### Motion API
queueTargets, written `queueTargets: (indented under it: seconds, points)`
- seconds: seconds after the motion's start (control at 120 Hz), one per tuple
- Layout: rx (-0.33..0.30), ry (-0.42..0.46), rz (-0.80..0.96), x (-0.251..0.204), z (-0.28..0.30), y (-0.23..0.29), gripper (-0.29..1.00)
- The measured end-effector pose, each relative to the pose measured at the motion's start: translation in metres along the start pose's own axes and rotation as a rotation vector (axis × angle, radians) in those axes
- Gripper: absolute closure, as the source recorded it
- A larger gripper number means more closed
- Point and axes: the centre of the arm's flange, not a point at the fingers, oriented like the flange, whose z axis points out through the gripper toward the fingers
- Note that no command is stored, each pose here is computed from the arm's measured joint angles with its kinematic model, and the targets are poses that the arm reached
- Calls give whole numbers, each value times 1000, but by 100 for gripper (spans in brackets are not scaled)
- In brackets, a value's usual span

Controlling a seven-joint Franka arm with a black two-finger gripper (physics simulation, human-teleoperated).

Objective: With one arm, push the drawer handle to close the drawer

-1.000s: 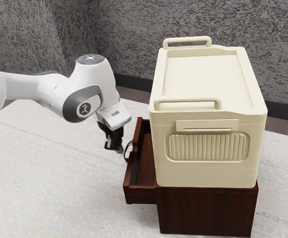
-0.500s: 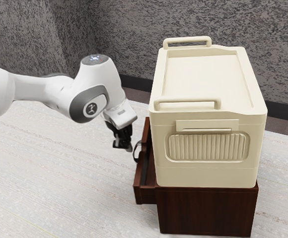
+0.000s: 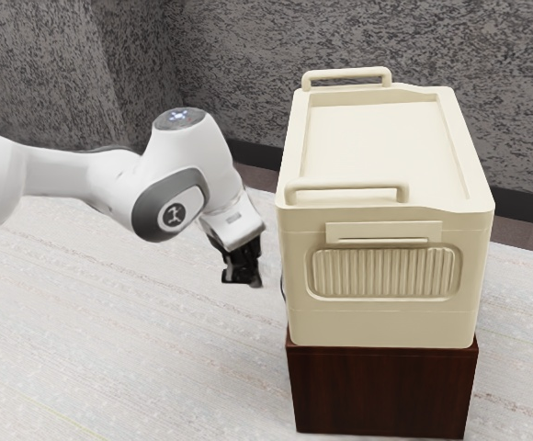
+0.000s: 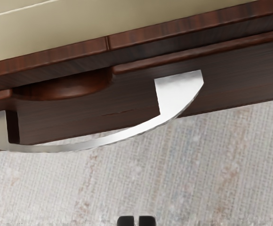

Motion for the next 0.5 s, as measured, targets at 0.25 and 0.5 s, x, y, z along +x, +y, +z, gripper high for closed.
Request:
queueTargets:
  seconds: [0.25, 0.5]
  points:
    - [-13, -58, -150, -14, -73, -18, 36]
    - [-63, -131, -321, -29, -97, -12, 11]
